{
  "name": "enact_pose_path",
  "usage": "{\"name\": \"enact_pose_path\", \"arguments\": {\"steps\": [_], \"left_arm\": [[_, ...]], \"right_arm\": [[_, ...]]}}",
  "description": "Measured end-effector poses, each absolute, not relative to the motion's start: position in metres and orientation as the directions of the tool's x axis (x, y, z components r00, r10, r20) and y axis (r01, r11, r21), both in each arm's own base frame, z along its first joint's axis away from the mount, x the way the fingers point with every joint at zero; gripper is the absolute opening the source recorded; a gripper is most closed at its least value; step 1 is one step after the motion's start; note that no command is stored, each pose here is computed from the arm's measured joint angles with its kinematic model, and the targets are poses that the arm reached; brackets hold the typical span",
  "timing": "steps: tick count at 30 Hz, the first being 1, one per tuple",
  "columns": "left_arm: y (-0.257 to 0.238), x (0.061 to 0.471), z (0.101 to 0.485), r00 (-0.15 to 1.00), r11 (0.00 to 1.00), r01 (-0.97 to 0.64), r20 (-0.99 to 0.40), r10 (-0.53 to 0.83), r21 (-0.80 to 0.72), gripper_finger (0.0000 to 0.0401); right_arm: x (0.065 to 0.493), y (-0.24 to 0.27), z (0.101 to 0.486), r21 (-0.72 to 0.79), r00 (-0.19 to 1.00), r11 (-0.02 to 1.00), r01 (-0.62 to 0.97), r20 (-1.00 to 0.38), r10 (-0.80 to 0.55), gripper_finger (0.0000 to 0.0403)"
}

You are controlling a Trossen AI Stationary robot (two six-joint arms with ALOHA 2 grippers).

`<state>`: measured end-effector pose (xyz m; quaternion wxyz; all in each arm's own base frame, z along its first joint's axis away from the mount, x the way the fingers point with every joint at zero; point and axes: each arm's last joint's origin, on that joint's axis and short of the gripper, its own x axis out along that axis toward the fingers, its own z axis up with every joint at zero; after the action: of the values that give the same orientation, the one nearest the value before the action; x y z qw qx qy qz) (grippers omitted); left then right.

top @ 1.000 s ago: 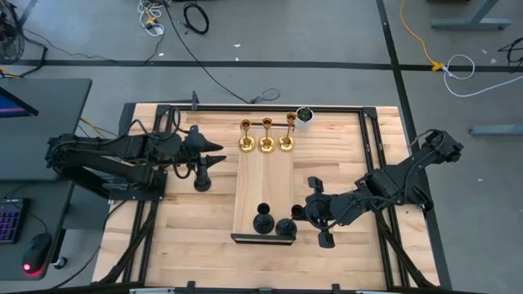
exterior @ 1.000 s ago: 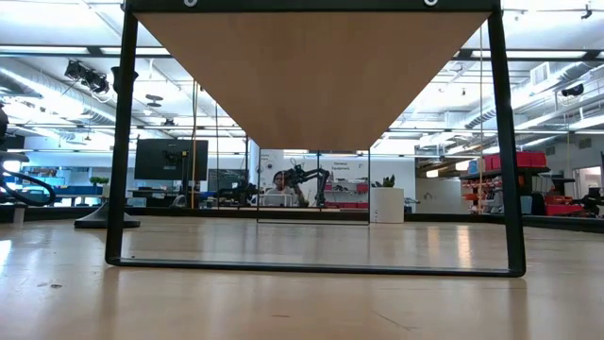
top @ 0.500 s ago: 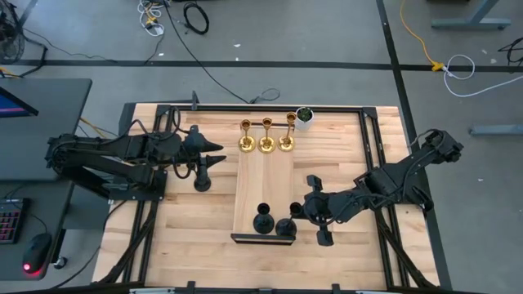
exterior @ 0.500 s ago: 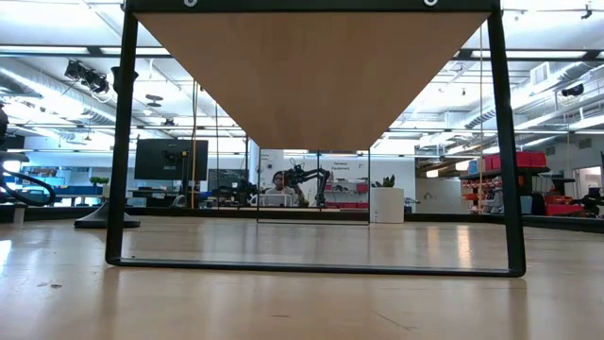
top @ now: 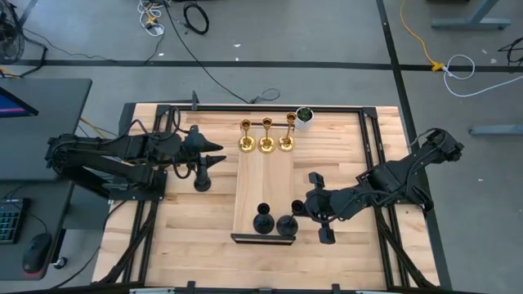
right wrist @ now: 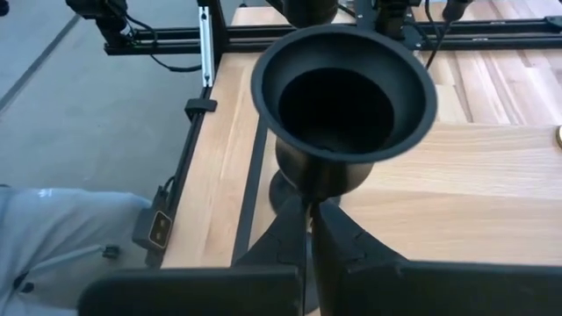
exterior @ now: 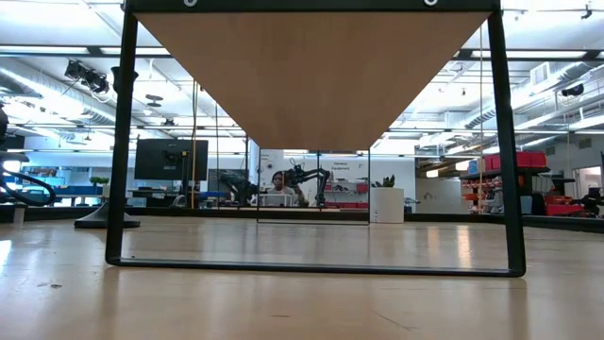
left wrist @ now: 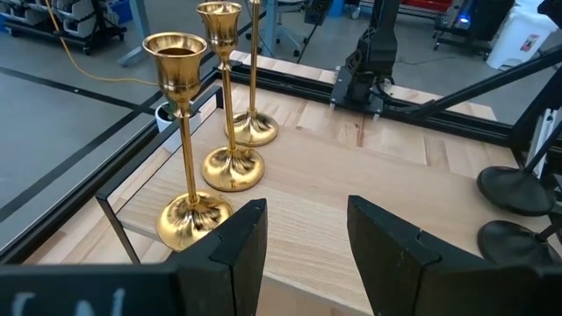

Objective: Pick & Place candle stick holders
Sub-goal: Put the right black candle holder aligned with the black candle holder on the shelf

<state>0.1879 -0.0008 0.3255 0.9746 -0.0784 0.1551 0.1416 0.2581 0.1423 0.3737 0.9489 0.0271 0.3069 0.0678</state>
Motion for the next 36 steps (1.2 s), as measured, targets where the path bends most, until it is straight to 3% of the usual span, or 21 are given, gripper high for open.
{"name": "enact_pose_path", "arguments": {"steps": [21, 36], "left_arm": [[-0.0011, 0.1878, 0.3250, 0.912, 0.950, -0.292, -0.330, 0.241, -0.111, 0.0161], [-0.0018, 0.1876, 0.3241, 0.915, 0.950, -0.278, -0.341, 0.216, -0.143, 0.0161]], "right_arm": [[0.2650, 0.1462, 0.3664, 0.064, 0.793, 0.991, -0.114, -0.596, 0.129, 0.0003], [0.2653, 0.1471, 0.3666, 0.077, 0.788, 0.988, -0.136, -0.595, 0.155, 0.0082]]}}
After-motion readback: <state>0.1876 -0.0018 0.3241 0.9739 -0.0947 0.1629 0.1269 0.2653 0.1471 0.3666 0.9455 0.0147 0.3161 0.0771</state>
